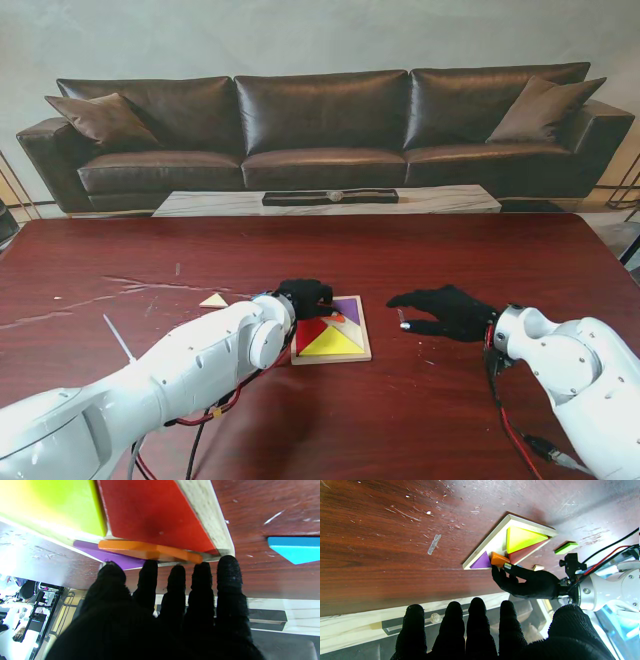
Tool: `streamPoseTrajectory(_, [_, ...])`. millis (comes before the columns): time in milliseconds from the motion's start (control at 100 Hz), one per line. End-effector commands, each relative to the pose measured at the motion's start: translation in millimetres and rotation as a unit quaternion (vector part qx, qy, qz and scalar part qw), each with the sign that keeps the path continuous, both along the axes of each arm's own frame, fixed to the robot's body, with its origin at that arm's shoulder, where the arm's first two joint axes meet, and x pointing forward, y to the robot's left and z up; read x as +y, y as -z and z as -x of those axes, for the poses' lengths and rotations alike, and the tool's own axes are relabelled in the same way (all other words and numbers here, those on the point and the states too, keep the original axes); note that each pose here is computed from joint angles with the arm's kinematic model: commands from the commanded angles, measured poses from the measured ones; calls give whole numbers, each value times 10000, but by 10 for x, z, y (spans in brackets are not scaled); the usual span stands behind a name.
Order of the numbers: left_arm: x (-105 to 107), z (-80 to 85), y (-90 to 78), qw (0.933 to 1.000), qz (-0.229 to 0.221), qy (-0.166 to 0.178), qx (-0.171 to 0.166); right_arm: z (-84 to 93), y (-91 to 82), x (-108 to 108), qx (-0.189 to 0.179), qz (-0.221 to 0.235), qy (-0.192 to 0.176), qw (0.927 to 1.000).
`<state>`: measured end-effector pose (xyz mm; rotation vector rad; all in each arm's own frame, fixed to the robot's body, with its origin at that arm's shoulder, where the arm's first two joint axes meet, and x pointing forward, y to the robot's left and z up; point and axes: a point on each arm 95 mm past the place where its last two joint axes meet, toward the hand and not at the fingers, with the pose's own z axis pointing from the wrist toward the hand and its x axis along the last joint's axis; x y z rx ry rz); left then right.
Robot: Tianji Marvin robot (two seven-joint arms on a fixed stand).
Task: Assemble the tangram pieces into a square
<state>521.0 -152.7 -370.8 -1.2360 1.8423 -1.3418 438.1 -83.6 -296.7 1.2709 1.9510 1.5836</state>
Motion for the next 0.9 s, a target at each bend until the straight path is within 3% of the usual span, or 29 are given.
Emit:
streamPoseTrajectory(0, [-9, 44, 41, 10000, 17, -12, 97, 14, 21, 18, 16, 16, -14, 10000])
streamPoseTrajectory(460, [-43, 54, -65, 9993, -208, 130, -285, 2, 25, 45, 10, -7, -20, 10000])
streamPoseTrajectory(690, [-92, -1, -56, 9961, -501, 419, -590, 4, 26, 45, 21, -12, -26, 10000])
streamPoseTrajectory(890, [-115, -31, -26, 9953, -589, 477, -611, 6, 30, 39, 27, -21, -21, 10000])
